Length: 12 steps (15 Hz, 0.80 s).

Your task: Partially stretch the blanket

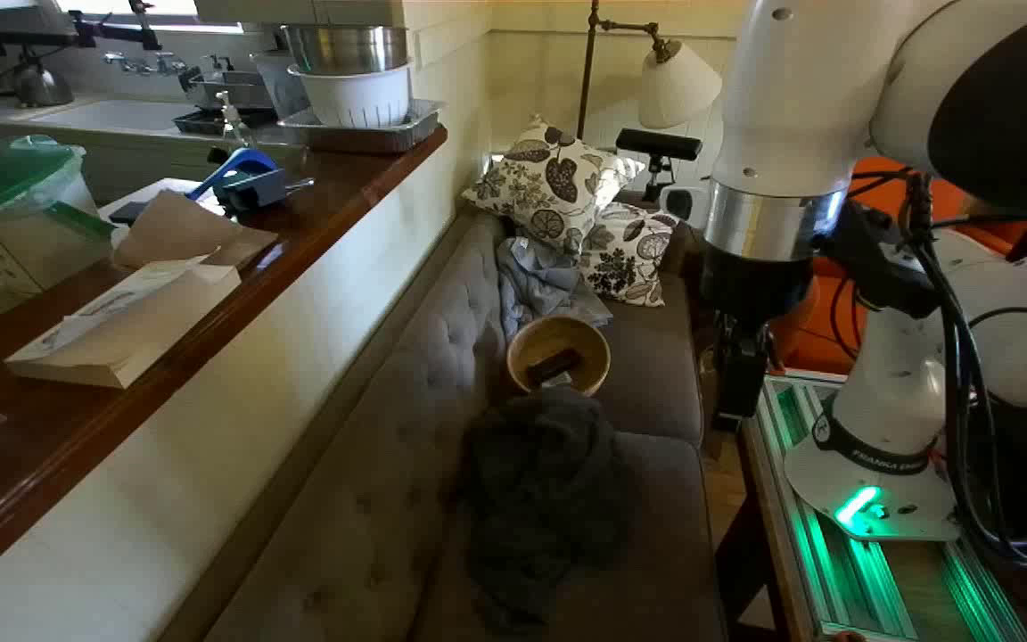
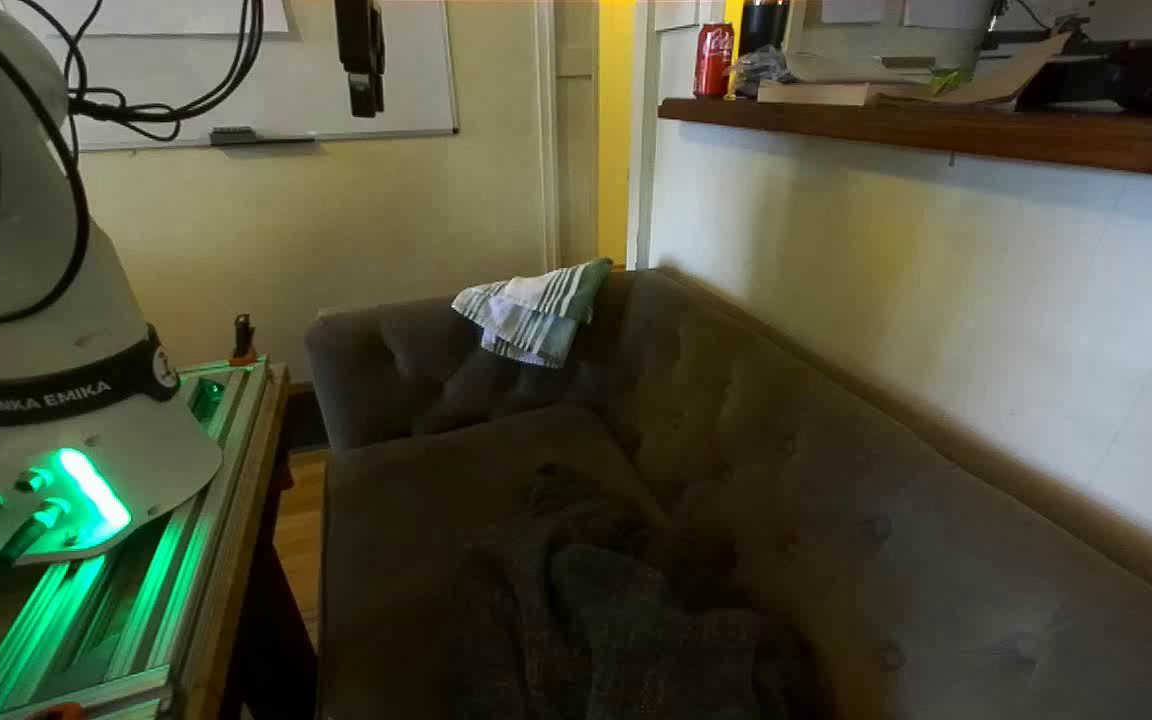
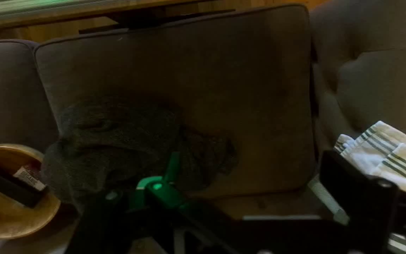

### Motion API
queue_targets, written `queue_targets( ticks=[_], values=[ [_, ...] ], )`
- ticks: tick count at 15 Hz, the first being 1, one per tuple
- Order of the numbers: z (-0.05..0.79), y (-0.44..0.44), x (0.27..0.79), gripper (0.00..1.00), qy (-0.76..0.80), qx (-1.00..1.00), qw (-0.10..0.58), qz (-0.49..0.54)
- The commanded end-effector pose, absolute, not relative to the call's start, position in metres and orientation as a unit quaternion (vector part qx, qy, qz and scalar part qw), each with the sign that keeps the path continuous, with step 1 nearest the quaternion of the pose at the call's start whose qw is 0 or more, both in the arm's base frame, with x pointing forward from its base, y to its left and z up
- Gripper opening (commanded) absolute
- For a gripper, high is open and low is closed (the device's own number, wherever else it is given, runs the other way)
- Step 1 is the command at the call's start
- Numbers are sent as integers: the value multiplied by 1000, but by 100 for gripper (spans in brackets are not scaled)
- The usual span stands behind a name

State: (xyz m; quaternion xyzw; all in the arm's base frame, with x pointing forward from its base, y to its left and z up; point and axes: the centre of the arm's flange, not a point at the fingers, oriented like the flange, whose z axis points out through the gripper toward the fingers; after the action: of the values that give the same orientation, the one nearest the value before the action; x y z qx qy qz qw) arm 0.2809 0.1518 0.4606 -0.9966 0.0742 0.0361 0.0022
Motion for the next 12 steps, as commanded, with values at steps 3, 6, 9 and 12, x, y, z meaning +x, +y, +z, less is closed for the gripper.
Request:
queue_targets(
  ticks=[3, 6, 9, 12],
  values=[
    [461, 152, 281, 100, 74, -997, 2, 36],
    [461, 152, 281, 100, 74, -997, 2, 36],
    [435, 135, 330, 100, 96, -995, 7, 26],
    [413, 114, 382, 100, 105, -994, 12, 20]
  ],
)
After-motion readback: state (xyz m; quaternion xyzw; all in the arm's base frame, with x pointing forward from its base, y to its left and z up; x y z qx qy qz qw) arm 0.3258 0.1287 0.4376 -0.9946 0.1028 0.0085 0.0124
